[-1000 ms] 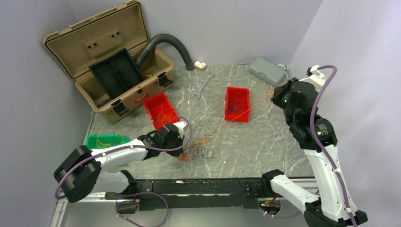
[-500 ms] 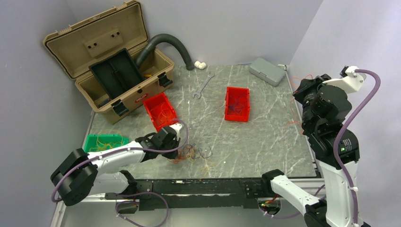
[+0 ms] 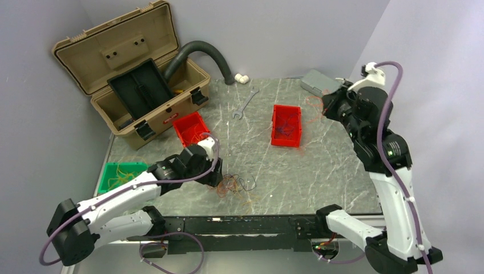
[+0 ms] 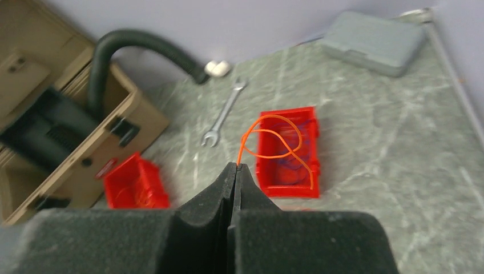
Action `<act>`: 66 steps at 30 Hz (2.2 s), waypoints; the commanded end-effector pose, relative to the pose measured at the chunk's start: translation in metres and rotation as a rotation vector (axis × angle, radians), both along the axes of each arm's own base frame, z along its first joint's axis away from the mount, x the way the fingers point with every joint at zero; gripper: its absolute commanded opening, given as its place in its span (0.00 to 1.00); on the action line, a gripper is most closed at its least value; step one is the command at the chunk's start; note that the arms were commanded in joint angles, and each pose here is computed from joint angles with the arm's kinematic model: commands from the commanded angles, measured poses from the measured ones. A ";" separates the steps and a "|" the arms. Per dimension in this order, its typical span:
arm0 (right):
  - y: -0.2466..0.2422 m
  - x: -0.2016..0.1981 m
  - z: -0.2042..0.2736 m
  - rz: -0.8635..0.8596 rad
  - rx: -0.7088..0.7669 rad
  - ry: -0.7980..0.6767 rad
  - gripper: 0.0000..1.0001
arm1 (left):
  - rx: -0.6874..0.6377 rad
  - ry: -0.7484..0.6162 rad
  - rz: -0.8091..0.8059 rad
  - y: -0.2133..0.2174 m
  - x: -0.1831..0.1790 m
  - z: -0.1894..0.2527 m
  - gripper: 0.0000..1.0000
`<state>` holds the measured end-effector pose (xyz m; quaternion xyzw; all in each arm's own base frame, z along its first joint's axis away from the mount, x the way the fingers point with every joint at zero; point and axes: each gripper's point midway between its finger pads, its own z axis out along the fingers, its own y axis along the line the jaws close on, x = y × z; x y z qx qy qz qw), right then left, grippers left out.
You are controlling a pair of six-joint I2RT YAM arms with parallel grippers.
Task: Untangle the cables
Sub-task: Untie the cable, then place the cable in the bin.
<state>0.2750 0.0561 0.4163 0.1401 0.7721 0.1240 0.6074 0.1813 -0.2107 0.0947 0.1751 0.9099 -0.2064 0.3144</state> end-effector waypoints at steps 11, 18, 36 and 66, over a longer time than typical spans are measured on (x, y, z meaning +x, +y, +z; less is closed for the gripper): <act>0.174 0.046 0.056 0.671 0.218 -0.119 0.00 | -0.069 -0.132 0.335 0.076 0.029 0.119 0.98; 0.239 0.054 0.072 0.796 0.206 -0.128 0.00 | -0.061 -0.205 0.485 0.113 0.033 0.151 0.99; 0.359 0.097 0.058 1.049 0.338 -0.143 0.00 | -0.003 -0.305 0.683 0.160 0.027 0.165 0.99; 0.448 0.098 -0.227 0.999 -0.021 0.269 0.00 | 0.076 -0.268 0.645 0.161 0.027 0.139 1.00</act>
